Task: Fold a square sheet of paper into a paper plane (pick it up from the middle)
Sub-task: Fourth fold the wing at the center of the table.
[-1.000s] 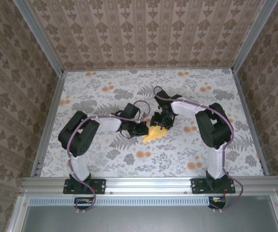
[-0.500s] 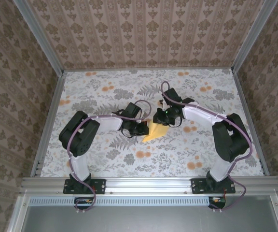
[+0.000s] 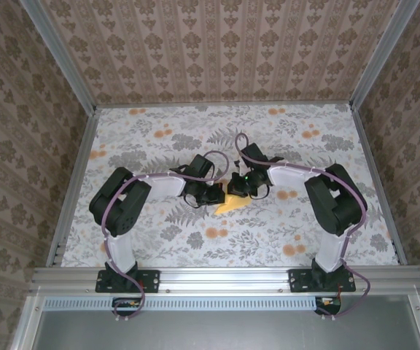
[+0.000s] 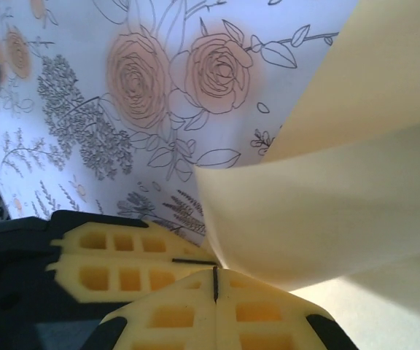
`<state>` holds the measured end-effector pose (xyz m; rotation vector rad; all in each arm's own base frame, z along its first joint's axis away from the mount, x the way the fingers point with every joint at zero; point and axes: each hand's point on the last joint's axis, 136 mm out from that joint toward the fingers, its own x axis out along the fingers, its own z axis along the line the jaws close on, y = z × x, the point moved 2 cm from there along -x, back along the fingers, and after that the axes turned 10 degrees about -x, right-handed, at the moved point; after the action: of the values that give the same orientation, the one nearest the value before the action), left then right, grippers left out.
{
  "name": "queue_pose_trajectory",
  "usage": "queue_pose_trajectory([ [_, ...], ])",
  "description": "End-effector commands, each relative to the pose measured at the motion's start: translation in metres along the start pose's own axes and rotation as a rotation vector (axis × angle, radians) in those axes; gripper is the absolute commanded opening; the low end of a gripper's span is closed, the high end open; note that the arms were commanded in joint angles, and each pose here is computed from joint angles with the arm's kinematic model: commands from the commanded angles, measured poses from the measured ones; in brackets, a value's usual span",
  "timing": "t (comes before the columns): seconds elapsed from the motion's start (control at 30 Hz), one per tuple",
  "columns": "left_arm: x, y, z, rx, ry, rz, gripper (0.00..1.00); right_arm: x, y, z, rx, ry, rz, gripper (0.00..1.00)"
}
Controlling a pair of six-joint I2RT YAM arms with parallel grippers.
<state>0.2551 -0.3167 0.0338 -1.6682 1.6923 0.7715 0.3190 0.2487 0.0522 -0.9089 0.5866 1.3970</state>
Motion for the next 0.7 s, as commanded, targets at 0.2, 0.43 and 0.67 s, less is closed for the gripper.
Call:
queue_pose_trajectory([
  [0.2,0.014,0.027,0.056,-0.101,-0.219,0.075,0.0,0.014,-0.002,-0.016,-0.044,-0.016,0.013,0.06],
  [0.43,0.014,0.032,0.061,-0.115,-0.23,0.084,0.0,0.017,-0.009,-0.034,-0.048,-0.004,0.001,0.06],
  [0.67,0.014,0.036,0.063,-0.117,-0.233,0.093,0.0,0.008,-0.025,-0.057,-0.024,0.004,-0.059,0.06],
])
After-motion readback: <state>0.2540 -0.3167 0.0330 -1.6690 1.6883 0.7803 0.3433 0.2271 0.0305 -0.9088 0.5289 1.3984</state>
